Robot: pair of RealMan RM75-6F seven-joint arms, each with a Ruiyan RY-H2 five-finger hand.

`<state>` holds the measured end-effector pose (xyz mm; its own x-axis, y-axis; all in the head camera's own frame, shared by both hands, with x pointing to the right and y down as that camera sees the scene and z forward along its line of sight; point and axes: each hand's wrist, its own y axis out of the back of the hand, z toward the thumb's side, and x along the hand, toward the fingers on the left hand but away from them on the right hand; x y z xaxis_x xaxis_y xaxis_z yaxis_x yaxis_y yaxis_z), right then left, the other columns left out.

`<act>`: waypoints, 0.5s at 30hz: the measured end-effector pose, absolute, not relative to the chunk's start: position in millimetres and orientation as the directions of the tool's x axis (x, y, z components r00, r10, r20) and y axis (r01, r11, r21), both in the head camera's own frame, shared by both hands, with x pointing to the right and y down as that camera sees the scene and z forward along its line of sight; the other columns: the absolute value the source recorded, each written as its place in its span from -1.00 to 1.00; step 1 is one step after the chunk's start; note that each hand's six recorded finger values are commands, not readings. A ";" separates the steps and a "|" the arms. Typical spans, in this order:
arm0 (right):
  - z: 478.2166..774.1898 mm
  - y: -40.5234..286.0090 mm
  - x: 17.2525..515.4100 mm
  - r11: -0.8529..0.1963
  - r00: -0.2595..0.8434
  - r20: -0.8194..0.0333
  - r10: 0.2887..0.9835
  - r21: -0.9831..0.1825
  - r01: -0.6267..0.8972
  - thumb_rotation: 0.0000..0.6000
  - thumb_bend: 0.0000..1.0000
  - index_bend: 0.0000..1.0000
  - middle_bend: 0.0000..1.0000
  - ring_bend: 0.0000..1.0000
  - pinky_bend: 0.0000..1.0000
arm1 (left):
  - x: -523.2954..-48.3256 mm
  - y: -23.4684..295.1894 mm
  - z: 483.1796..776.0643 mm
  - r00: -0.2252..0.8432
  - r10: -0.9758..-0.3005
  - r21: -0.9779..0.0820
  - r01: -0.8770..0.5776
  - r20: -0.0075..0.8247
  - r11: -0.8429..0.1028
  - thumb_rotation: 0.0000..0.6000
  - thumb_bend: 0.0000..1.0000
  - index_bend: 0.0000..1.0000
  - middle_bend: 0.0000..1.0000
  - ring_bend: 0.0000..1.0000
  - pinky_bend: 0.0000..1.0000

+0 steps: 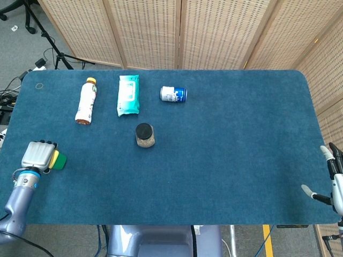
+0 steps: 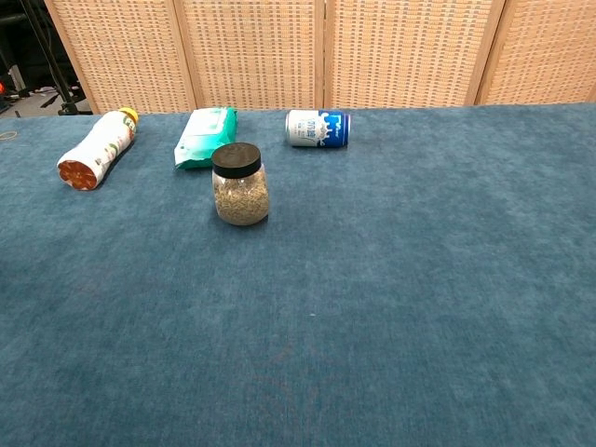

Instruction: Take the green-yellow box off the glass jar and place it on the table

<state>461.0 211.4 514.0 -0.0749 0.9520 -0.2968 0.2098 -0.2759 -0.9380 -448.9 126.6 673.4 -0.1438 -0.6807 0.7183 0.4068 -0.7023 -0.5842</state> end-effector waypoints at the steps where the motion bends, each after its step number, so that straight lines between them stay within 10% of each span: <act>1: 514.1 211.3 461.3 -0.276 -0.076 -0.297 0.952 -0.938 0.210 1.00 -1.00 -1.00 -1.00 -1.00 -1.00 | -449.4 125.4 675.1 -0.155 -0.680 -0.581 0.408 0.716 -0.704 1.00 -0.36 0.26 0.06 -0.17 -0.15; 4: 514.8 210.9 461.5 -0.278 -0.076 -0.300 0.951 -0.937 0.212 1.00 -1.00 -1.00 -1.00 -1.00 -1.00 | -449.4 121.3 679.8 -0.184 -0.680 -0.573 0.411 0.710 -0.709 1.00 -0.40 0.04 -0.11 -0.22 -0.15; 9: 515.0 210.3 461.7 -0.279 -0.077 -0.301 0.950 -0.936 0.215 1.00 -1.00 -1.00 -1.00 -1.00 -1.00 | -446.8 117.8 689.4 -0.226 -0.665 -0.552 0.406 0.711 -0.728 1.00 -0.79 -0.76 -0.97 -0.95 -0.60; 15: 513.6 210.7 461.8 -0.274 -0.079 -0.297 0.952 -0.937 0.216 1.00 -1.00 -1.00 -1.00 -1.00 -1.00 | -436.2 114.7 693.5 -0.182 -0.653 -0.582 0.322 0.735 -0.746 1.00 -1.00 -1.00 -1.00 -1.00 -0.94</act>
